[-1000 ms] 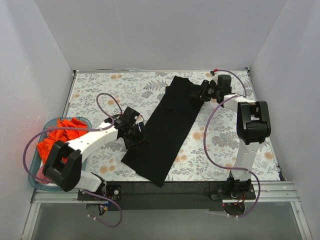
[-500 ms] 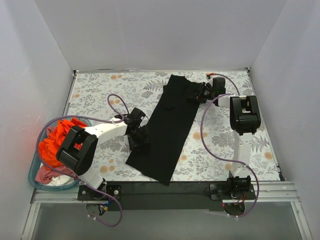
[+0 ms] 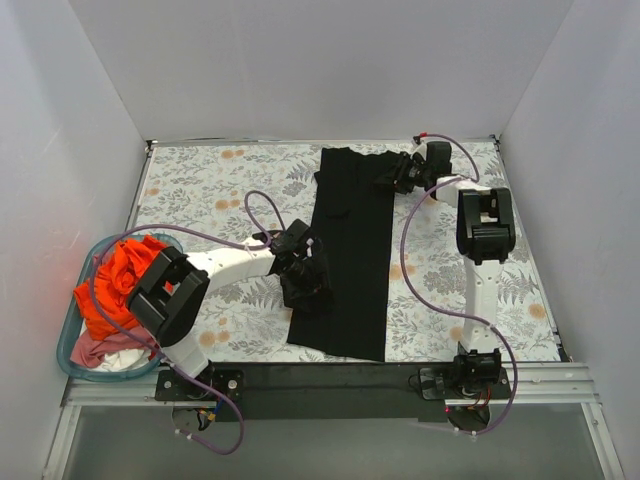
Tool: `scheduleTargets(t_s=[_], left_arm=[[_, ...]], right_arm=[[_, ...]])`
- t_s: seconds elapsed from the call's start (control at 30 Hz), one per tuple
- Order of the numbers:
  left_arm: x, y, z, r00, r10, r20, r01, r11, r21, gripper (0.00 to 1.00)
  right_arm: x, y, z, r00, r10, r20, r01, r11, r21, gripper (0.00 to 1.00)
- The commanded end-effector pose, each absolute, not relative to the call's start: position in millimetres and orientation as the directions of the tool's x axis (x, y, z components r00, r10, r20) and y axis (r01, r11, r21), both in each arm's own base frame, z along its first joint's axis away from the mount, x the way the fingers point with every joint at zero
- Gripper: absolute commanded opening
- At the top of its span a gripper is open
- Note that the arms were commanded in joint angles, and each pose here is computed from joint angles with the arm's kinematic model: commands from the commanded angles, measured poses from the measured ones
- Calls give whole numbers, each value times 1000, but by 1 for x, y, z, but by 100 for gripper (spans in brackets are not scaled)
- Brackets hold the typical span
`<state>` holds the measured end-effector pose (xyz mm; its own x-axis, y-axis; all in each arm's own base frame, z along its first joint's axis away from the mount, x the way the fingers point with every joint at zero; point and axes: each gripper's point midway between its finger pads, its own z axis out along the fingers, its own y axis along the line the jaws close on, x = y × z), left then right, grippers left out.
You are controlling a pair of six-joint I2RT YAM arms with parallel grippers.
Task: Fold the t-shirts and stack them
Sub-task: Fold the tshirt
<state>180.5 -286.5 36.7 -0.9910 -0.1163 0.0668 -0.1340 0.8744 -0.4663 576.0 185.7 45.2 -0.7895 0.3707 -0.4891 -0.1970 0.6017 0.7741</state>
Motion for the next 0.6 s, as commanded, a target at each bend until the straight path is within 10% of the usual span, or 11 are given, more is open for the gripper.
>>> scheduleTargets(t_s=[0.0, 0.2, 0.57], left_arm=[[212, -286, 80, -978, -185, -97, -119, 876, -468, 73], [223, -233, 96, -933, -235, -272, -155, 946, -286, 76], [161, -184, 67, -952, -243, -184, -202, 955, -217, 76]], right_arm=[[556, 166, 123, -712, 313, -628, -290, 684, 669, 43], [433, 139, 121, -782, 239, -576, -148, 826, 543, 51], [219, 148, 77, -920, 19, -392, -157, 898, 412, 51]])
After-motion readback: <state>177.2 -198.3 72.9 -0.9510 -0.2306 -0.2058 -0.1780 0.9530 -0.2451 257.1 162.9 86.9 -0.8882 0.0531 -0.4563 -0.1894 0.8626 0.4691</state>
